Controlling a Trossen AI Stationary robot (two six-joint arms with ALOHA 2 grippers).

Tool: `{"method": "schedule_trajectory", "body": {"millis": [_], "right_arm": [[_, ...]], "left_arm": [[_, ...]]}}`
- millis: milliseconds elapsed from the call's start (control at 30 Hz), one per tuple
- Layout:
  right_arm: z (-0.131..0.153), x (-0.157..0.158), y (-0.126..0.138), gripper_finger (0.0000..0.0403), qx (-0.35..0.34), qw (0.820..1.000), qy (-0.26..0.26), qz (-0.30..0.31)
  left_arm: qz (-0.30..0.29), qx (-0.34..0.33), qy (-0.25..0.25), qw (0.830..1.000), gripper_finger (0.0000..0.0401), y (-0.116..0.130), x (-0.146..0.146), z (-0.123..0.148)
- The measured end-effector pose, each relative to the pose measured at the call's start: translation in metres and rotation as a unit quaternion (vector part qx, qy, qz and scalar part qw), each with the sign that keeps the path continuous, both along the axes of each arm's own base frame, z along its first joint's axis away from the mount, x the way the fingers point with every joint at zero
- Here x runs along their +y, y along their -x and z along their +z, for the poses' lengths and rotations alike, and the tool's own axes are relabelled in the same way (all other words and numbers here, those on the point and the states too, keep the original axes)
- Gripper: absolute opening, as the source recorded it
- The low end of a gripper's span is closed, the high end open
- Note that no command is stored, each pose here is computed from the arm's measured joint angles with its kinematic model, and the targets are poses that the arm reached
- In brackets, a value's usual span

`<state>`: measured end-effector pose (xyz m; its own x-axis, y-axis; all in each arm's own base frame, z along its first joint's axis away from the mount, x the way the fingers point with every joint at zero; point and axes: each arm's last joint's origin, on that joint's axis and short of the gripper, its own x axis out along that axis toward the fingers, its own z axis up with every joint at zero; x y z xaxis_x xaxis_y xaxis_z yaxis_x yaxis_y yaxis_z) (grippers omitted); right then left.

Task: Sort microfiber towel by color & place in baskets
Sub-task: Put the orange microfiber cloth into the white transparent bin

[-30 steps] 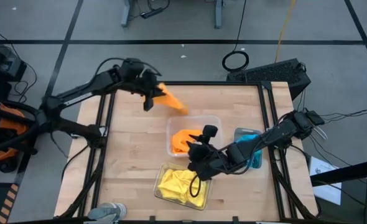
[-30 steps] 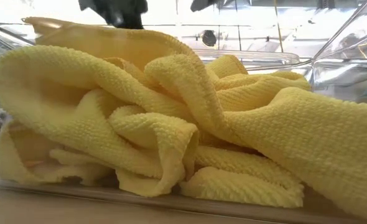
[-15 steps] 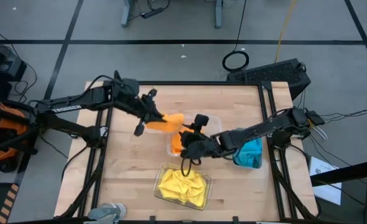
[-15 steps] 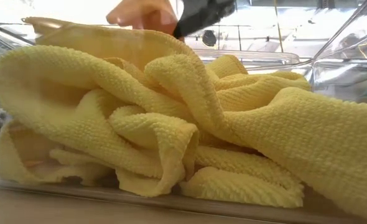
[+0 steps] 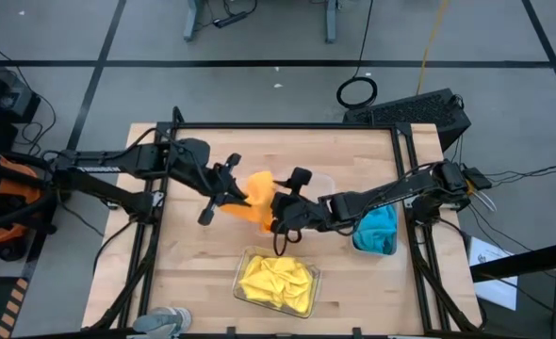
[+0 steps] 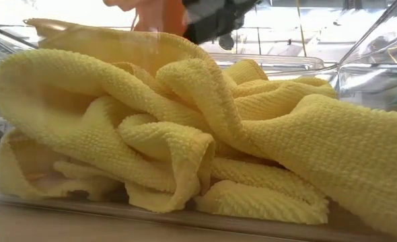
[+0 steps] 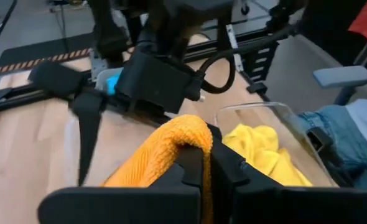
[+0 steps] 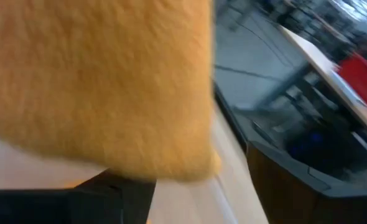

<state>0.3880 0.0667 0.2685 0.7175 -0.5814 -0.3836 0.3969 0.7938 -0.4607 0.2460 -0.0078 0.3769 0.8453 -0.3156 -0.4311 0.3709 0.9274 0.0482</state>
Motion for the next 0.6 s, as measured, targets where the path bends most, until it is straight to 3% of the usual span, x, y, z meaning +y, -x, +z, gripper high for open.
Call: {"method": "schedule_trajectory", "body": {"millis": [133,333,600], "right_arm": [[0.005,0.003,-0.005,0.0165,-0.017,0.999,-0.005,0.051],[0.01,0.003,-0.005,0.0015,-0.019,0.998,0.046,0.023],[0.036,0.017,-0.004,0.0005,-0.075,0.988,0.133,-0.011]], "left_arm": [[-0.015,-0.001,-0.001,1.0,0.0007,0.0,-0.007,0.0],[-0.046,0.011,-0.002,0.999,0.0007,0.002,-0.023,-0.002],[-0.068,0.036,-0.015,0.997,0.0008,-0.002,-0.043,-0.023]]}}
